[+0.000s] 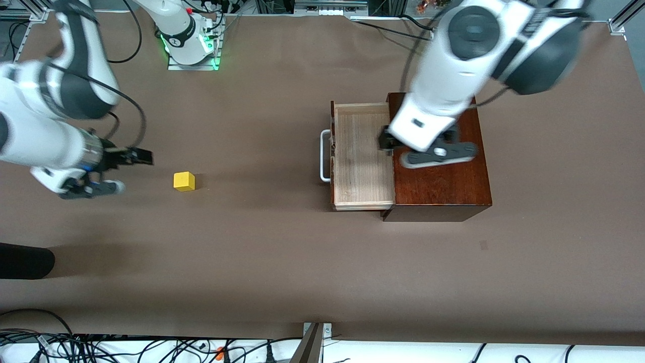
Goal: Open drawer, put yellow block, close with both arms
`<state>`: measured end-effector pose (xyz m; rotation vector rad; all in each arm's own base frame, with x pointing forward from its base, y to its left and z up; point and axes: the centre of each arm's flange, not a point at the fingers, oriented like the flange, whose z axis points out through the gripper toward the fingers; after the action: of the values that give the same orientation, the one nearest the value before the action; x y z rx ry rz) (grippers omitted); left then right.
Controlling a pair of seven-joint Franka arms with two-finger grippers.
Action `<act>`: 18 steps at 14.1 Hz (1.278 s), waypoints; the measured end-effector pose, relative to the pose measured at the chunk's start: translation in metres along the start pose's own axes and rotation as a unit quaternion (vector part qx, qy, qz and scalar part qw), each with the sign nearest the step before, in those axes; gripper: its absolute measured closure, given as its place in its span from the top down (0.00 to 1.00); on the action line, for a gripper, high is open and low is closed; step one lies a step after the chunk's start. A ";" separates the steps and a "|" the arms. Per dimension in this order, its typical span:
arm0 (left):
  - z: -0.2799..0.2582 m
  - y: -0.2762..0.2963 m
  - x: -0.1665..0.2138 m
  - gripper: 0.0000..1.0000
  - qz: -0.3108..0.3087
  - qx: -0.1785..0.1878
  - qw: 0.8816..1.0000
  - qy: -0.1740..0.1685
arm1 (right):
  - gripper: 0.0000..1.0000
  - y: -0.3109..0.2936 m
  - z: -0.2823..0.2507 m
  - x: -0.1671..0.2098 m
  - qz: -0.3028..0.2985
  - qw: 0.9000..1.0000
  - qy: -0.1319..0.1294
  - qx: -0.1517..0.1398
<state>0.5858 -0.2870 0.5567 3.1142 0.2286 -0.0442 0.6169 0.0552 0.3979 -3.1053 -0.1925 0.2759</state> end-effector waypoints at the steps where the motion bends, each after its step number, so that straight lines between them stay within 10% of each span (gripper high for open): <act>1: -0.007 -0.023 0.007 1.00 0.006 -0.002 1.000 -0.005 | 1.00 -0.001 0.022 0.002 0.002 1.000 0.014 -0.001; 7: -0.048 -0.174 0.028 1.00 0.056 -0.004 0.998 -0.012 | 1.00 -0.011 0.143 -0.017 0.000 0.995 0.096 -0.010; 16: -0.058 -0.248 0.012 1.00 0.097 -0.002 0.995 -0.011 | 0.99 -0.009 0.209 -0.021 0.001 0.997 0.074 -0.013; 18: -0.058 -0.239 0.010 1.00 0.105 -0.002 0.994 -0.011 | 0.83 -0.009 0.216 -0.021 0.000 0.998 0.069 -0.012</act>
<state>0.5622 -0.0480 0.6100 3.1109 -0.1004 -0.0757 0.5570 0.0631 0.1896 -3.1333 -0.1944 0.0591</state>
